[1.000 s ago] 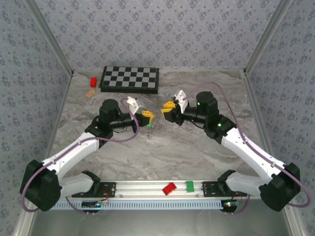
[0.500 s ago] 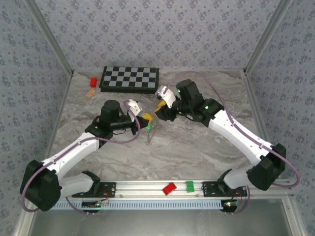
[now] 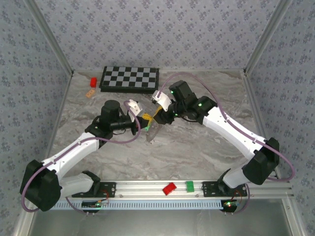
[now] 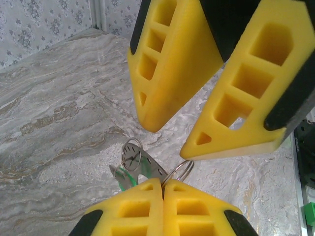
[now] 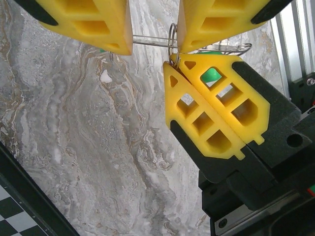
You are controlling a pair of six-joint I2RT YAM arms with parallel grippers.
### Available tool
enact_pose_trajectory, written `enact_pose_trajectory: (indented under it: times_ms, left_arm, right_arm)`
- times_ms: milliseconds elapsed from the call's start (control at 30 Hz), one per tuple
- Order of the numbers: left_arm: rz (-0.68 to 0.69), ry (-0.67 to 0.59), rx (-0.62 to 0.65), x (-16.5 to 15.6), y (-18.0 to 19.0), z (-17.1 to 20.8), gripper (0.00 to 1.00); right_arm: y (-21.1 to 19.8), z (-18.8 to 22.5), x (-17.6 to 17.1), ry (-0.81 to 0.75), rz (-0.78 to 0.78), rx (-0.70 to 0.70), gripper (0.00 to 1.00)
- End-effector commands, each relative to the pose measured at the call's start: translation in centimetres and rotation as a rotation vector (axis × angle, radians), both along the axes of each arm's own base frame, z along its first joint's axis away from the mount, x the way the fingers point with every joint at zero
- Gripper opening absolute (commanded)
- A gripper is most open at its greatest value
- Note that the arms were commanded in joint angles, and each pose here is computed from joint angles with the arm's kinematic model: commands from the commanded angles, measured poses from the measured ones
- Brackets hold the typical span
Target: Put the keys on the keyring
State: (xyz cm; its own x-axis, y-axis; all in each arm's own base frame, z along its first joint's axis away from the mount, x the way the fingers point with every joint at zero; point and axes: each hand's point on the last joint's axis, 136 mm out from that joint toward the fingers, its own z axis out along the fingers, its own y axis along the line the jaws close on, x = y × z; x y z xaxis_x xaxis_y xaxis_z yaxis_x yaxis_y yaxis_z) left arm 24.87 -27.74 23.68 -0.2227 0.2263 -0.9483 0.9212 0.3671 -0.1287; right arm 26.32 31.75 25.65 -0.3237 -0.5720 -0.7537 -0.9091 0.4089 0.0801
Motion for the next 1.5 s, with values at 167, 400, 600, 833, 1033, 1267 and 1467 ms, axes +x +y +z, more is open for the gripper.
enact_pose_trajectory:
  times_ms: [167, 400, 600, 833, 1033, 1267, 1467]
  left_arm:
    - [-0.024, -0.069, -0.036, 0.1, -0.3, 2.4, 0.00]
    - [-0.025, -0.068, -0.035, 0.0, -0.3, 2.4, 0.00]
    - [-0.028, -0.064, -0.035, 0.0, -0.3, 2.3, 0.00]
    - [-0.029, -0.066, -0.040, -0.1, -0.3, 2.5, 0.00]
    - [-0.032, -0.067, -0.042, -0.1, -0.4, 2.6, 0.00]
    - [-0.036, -0.069, -0.044, -0.2, -0.4, 2.8, 0.00]
    - [-0.039, -0.070, -0.048, -0.3, -0.4, 2.9, 0.00]
  right_arm:
    - [0.6, 0.1, -0.6, 0.011, 0.037, -0.007, 0.33]
    - [0.7, 1.0, -1.0, -0.014, 0.052, 0.031, 0.35]
    - [0.4, 1.4, -1.2, -0.034, 0.057, 0.050, 0.37]
    - [0.8, 0.6, -0.6, -0.007, 0.042, 0.037, 0.33]
    - [1.0, 0.3, -0.4, -0.004, 0.042, 0.027, 0.32]
    - [0.9, -0.9, -0.5, 0.029, 0.041, -0.014, 0.30]
    - [1.0, -1.0, -0.3, 0.020, 0.037, -0.018, 0.13]
